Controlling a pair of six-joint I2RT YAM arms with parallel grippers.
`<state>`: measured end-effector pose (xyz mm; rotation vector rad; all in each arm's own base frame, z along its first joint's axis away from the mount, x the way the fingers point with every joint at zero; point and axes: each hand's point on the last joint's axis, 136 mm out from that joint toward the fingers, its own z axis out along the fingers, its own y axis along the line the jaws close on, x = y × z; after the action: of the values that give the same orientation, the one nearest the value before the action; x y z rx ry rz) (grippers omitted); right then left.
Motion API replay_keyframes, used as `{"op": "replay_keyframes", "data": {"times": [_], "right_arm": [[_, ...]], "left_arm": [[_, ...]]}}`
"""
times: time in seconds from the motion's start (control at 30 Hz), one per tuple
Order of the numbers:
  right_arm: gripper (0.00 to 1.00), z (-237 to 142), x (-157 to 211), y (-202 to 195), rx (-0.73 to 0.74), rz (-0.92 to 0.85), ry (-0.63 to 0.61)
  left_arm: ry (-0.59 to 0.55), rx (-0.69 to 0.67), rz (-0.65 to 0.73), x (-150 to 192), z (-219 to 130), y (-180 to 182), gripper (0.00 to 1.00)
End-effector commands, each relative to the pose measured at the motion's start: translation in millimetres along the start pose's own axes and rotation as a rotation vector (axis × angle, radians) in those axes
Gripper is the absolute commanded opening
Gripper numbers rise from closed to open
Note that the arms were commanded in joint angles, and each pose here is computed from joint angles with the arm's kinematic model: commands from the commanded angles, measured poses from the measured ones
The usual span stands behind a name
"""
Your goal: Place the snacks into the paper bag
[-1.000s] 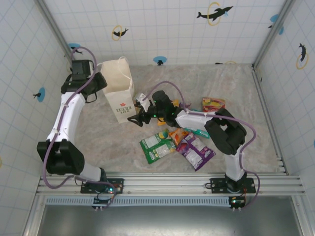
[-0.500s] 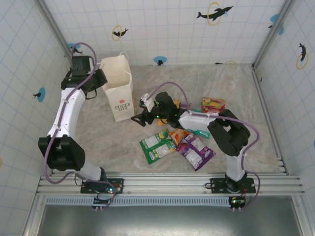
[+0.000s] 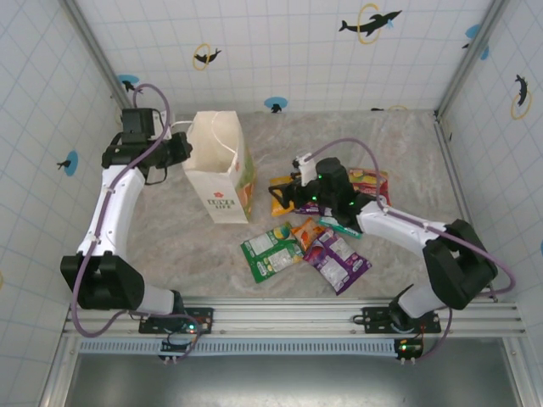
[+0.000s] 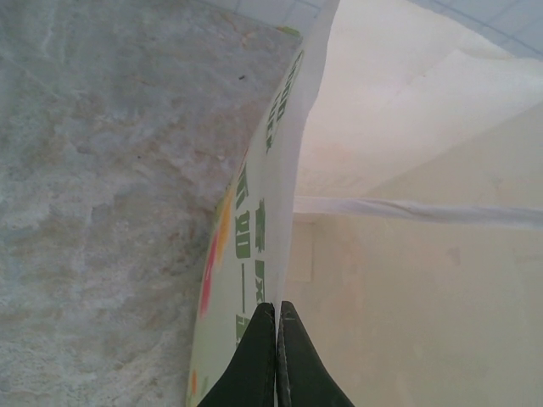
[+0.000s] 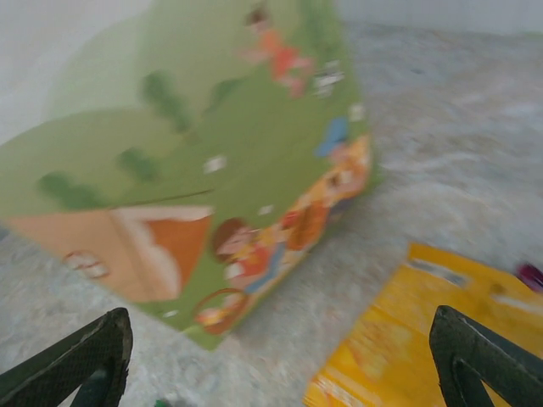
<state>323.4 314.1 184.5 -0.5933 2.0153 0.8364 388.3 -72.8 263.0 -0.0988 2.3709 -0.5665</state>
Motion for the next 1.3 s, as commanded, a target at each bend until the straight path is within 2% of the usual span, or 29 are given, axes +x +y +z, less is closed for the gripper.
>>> {"op": "replay_keyframes", "data": {"times": [0.0, 0.23, 0.5, 0.67, 0.97, 1.07, 1.23, 1.27], "right_arm": [[0.91, -15, 28, -27, 0.083, 0.200, 0.096], [0.66, -20, 51, -62, 0.108, 0.484, 0.203], [0.66, 0, 61, -103, 0.165, 0.559, 0.273], [0.61, 24, 68, -110, 0.095, 0.635, 0.317], [0.55, 54, 62, -120, 0.024, 0.666, 0.315], [0.51, 60, 64, -120, 0.003, 0.686, 0.316], [0.39, 64, 73, -123, 0.009, 0.697, 0.330], [0.34, 64, 73, -124, 0.008, 0.699, 0.328]], "left_arm": [[0.022, 0.057, 0.103, 17, -7, -10, 0.00], [0.045, 0.072, 0.189, 39, -3, -5, 0.00], [0.048, 0.068, 0.205, 39, -1, -4, 0.00], [0.054, 0.060, 0.202, 37, -1, -3, 0.00], [0.046, 0.083, 0.194, 36, 2, -6, 0.00], [0.046, 0.081, 0.193, 36, 3, -5, 0.00], [0.045, 0.083, 0.187, 36, 3, -6, 0.00], [0.043, 0.083, 0.186, 36, 3, -6, 0.00]]}}
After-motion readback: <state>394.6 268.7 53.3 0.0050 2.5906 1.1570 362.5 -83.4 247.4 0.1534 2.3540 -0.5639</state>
